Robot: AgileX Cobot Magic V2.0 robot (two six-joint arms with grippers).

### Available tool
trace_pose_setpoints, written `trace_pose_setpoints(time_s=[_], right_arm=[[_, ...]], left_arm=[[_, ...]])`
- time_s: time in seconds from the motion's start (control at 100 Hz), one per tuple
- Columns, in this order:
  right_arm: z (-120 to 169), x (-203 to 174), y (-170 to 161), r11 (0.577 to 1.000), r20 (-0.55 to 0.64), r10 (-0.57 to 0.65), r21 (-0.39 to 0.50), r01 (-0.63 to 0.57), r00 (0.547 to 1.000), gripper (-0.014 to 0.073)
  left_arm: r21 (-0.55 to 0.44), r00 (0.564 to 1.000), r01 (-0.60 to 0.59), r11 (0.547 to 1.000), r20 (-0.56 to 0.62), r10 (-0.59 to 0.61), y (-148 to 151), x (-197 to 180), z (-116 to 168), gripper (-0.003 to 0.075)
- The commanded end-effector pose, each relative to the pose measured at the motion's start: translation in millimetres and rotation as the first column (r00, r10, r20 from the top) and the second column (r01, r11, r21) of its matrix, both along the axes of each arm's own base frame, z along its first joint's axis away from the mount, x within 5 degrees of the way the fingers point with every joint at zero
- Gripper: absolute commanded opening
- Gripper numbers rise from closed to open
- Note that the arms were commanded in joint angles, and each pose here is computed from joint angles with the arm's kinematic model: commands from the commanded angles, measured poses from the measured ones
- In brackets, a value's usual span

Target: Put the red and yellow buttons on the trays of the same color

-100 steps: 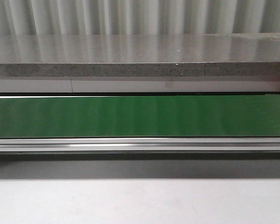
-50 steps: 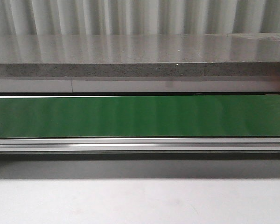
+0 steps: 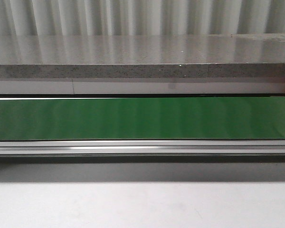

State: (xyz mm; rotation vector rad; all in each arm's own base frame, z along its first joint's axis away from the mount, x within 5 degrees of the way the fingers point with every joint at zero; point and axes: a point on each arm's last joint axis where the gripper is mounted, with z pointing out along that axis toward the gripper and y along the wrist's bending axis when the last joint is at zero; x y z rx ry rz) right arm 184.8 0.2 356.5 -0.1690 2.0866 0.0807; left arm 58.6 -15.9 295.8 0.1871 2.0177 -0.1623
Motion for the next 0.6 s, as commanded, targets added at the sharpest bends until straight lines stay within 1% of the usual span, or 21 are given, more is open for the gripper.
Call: trace_pose_setpoints(time_s=[0.0,0.32,0.46,0.59], right_arm=[[11.0,-17.7,0.9,1.0,0.133,-0.029,0.014,0.027,0.991,-0.0063],[-13.2,-81.8,8.0,1.0,0.226,-0.022,0.006,0.021,0.974,-0.0063],[-25.8,-100.1,10.9,1.0,0.237,-0.011,0.006,0.01,0.971,-0.0063],[-37.0,-106.8,13.9,1.0,0.229,0.008,0.022,-0.014,0.973,-0.0063]], left_arm=[[-0.026,0.997,0.003,1.0,0.081,-0.001,-0.9,2.3,13.3,-0.002],[-0.026,0.997,0.003,1.0,0.081,-0.001,-0.9,2.3,13.3,-0.002],[-0.026,0.997,0.003,1.0,0.081,-0.001,-0.9,2.3,13.3,-0.002],[-0.026,0.997,0.003,1.0,0.081,-0.001,-0.9,2.3,13.3,-0.002]])
